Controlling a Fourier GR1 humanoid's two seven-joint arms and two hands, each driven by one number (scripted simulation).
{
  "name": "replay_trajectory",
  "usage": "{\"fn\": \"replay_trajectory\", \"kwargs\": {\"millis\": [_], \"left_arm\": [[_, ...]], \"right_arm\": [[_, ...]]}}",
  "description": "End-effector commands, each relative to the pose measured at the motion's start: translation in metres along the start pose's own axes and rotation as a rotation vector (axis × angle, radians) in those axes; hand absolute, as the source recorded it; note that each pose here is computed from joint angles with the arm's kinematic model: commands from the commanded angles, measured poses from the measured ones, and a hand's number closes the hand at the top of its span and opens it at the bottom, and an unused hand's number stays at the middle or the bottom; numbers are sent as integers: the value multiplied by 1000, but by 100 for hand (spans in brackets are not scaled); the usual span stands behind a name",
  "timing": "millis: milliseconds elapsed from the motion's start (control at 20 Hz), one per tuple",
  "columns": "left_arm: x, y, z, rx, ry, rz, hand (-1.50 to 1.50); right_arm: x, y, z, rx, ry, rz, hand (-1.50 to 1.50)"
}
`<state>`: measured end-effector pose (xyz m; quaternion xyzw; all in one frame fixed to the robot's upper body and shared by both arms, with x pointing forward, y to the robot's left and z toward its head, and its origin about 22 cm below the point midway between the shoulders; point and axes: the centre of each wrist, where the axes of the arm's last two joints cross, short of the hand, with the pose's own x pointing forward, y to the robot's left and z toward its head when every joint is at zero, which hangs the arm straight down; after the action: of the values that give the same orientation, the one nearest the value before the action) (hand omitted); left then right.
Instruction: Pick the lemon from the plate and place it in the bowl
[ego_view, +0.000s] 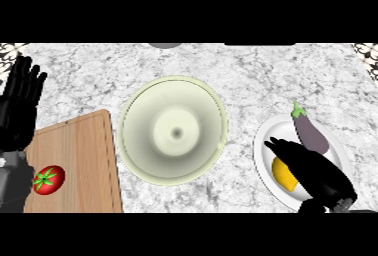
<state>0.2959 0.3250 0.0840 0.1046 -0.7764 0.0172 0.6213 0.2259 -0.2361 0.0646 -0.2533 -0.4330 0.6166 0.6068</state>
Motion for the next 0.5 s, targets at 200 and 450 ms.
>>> {"fn": "replay_trajectory", "kwargs": {"millis": [200,450], "left_arm": [[2,-3,3,-5,-13,8,0],[20,0,-3,-3,-10,0,0]], "right_arm": [[-1,2,-43,25,53,-18,-150],[-34,4,-36,-77,-12,10,150]]}}
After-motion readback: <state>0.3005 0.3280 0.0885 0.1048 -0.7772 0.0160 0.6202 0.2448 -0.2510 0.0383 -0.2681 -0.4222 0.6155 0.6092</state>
